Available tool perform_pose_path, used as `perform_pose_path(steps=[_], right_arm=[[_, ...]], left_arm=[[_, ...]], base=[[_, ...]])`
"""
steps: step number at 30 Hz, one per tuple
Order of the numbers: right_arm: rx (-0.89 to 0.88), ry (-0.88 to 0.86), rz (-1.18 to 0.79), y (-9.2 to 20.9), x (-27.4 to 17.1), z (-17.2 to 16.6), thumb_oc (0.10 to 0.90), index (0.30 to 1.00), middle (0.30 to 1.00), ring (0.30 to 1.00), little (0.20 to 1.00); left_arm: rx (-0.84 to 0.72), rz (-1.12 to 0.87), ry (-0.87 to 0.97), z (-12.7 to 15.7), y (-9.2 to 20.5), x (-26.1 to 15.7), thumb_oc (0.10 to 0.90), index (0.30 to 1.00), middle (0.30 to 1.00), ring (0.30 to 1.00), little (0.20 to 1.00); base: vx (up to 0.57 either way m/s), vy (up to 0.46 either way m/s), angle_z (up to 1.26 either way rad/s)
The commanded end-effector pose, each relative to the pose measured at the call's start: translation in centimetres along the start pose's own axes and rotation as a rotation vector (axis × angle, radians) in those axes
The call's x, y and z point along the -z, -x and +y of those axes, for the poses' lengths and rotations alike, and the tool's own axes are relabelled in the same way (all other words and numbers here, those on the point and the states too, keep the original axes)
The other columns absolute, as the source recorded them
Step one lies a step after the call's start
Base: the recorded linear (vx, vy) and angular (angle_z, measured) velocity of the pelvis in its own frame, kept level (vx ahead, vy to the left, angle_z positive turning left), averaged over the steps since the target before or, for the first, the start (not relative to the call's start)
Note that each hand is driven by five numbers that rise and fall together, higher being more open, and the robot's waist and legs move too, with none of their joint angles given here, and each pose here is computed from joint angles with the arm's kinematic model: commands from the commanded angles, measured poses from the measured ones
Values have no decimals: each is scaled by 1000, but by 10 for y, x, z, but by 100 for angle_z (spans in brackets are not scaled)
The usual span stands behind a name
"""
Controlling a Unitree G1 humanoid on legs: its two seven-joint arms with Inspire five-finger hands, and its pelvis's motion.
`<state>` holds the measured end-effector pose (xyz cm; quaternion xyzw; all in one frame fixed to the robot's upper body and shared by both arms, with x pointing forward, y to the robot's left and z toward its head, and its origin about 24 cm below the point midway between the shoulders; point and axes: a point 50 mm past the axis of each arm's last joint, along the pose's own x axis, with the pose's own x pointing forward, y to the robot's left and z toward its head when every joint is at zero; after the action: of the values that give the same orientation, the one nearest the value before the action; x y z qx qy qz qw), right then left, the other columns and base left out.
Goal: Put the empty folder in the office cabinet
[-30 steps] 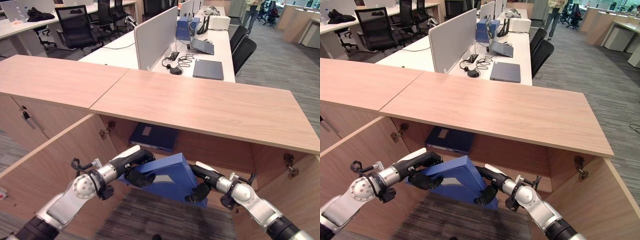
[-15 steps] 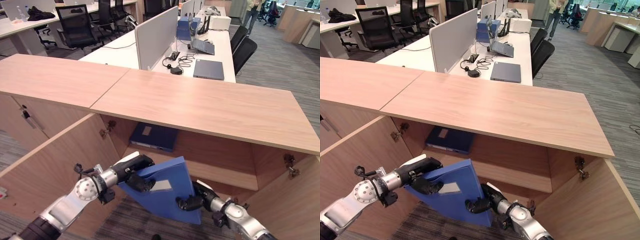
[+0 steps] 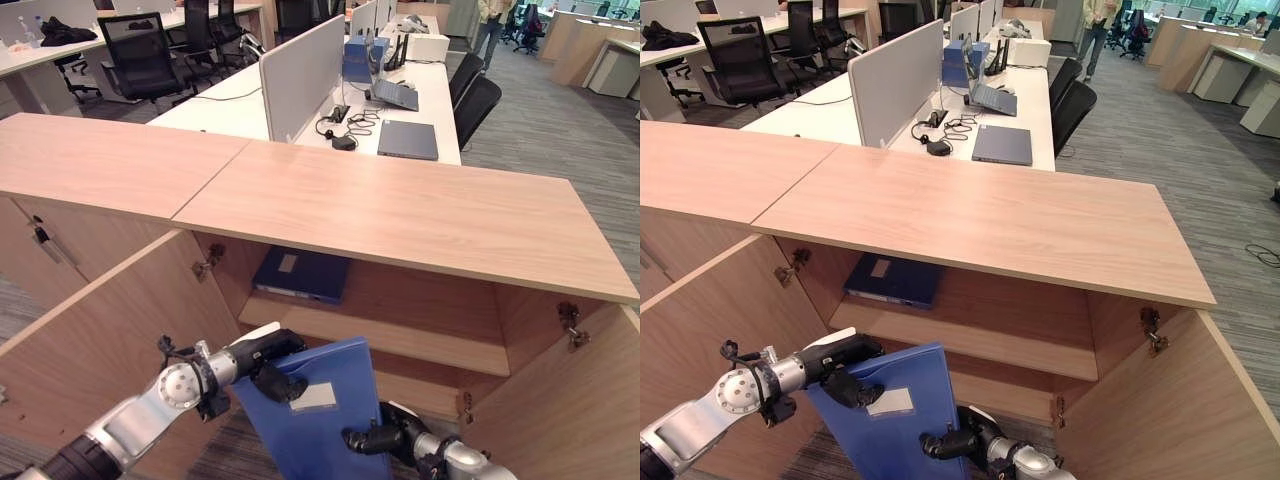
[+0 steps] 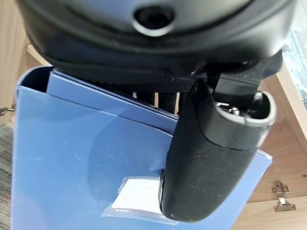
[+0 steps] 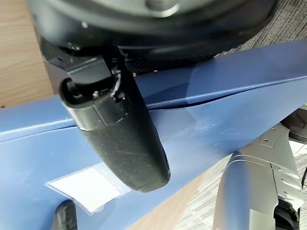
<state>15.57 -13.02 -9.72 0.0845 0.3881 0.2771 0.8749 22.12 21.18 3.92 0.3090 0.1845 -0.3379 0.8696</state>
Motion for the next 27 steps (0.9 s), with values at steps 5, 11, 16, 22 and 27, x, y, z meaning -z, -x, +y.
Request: perform_pose_path(steps=[5, 11, 16, 22, 27], right_arm=[[95, 54, -128, -6, -36, -10, 400, 300, 300, 300, 300], [286, 170, -175, 10, -61, -45, 400, 300, 300, 300, 300], [437, 427, -59, 34, -73, -85, 400, 300, 300, 300, 300], [621, 296, -193, 54, -98, -113, 400, 300, 300, 300, 300], [442, -333, -648, 40, -128, -93, 400, 300, 300, 300, 300]], left_arm=[[-411, -381, 499, 19, -12, -21, 800, 900, 900, 900, 900], [-728, -185, 703, 20, -1, 33, 800, 900, 900, 900, 900], [-953, -38, 642, 35, 27, 67, 800, 900, 900, 900, 900], [-1014, 26, 619, 37, 37, 79, 800, 900, 900, 900, 900], [-984, 26, 660, 28, 32, 80, 800, 900, 900, 900, 900]], base=[[0, 0, 0], [0, 0, -1], [6, -3, 0], [4, -3, 1], [0, 0, 0]])
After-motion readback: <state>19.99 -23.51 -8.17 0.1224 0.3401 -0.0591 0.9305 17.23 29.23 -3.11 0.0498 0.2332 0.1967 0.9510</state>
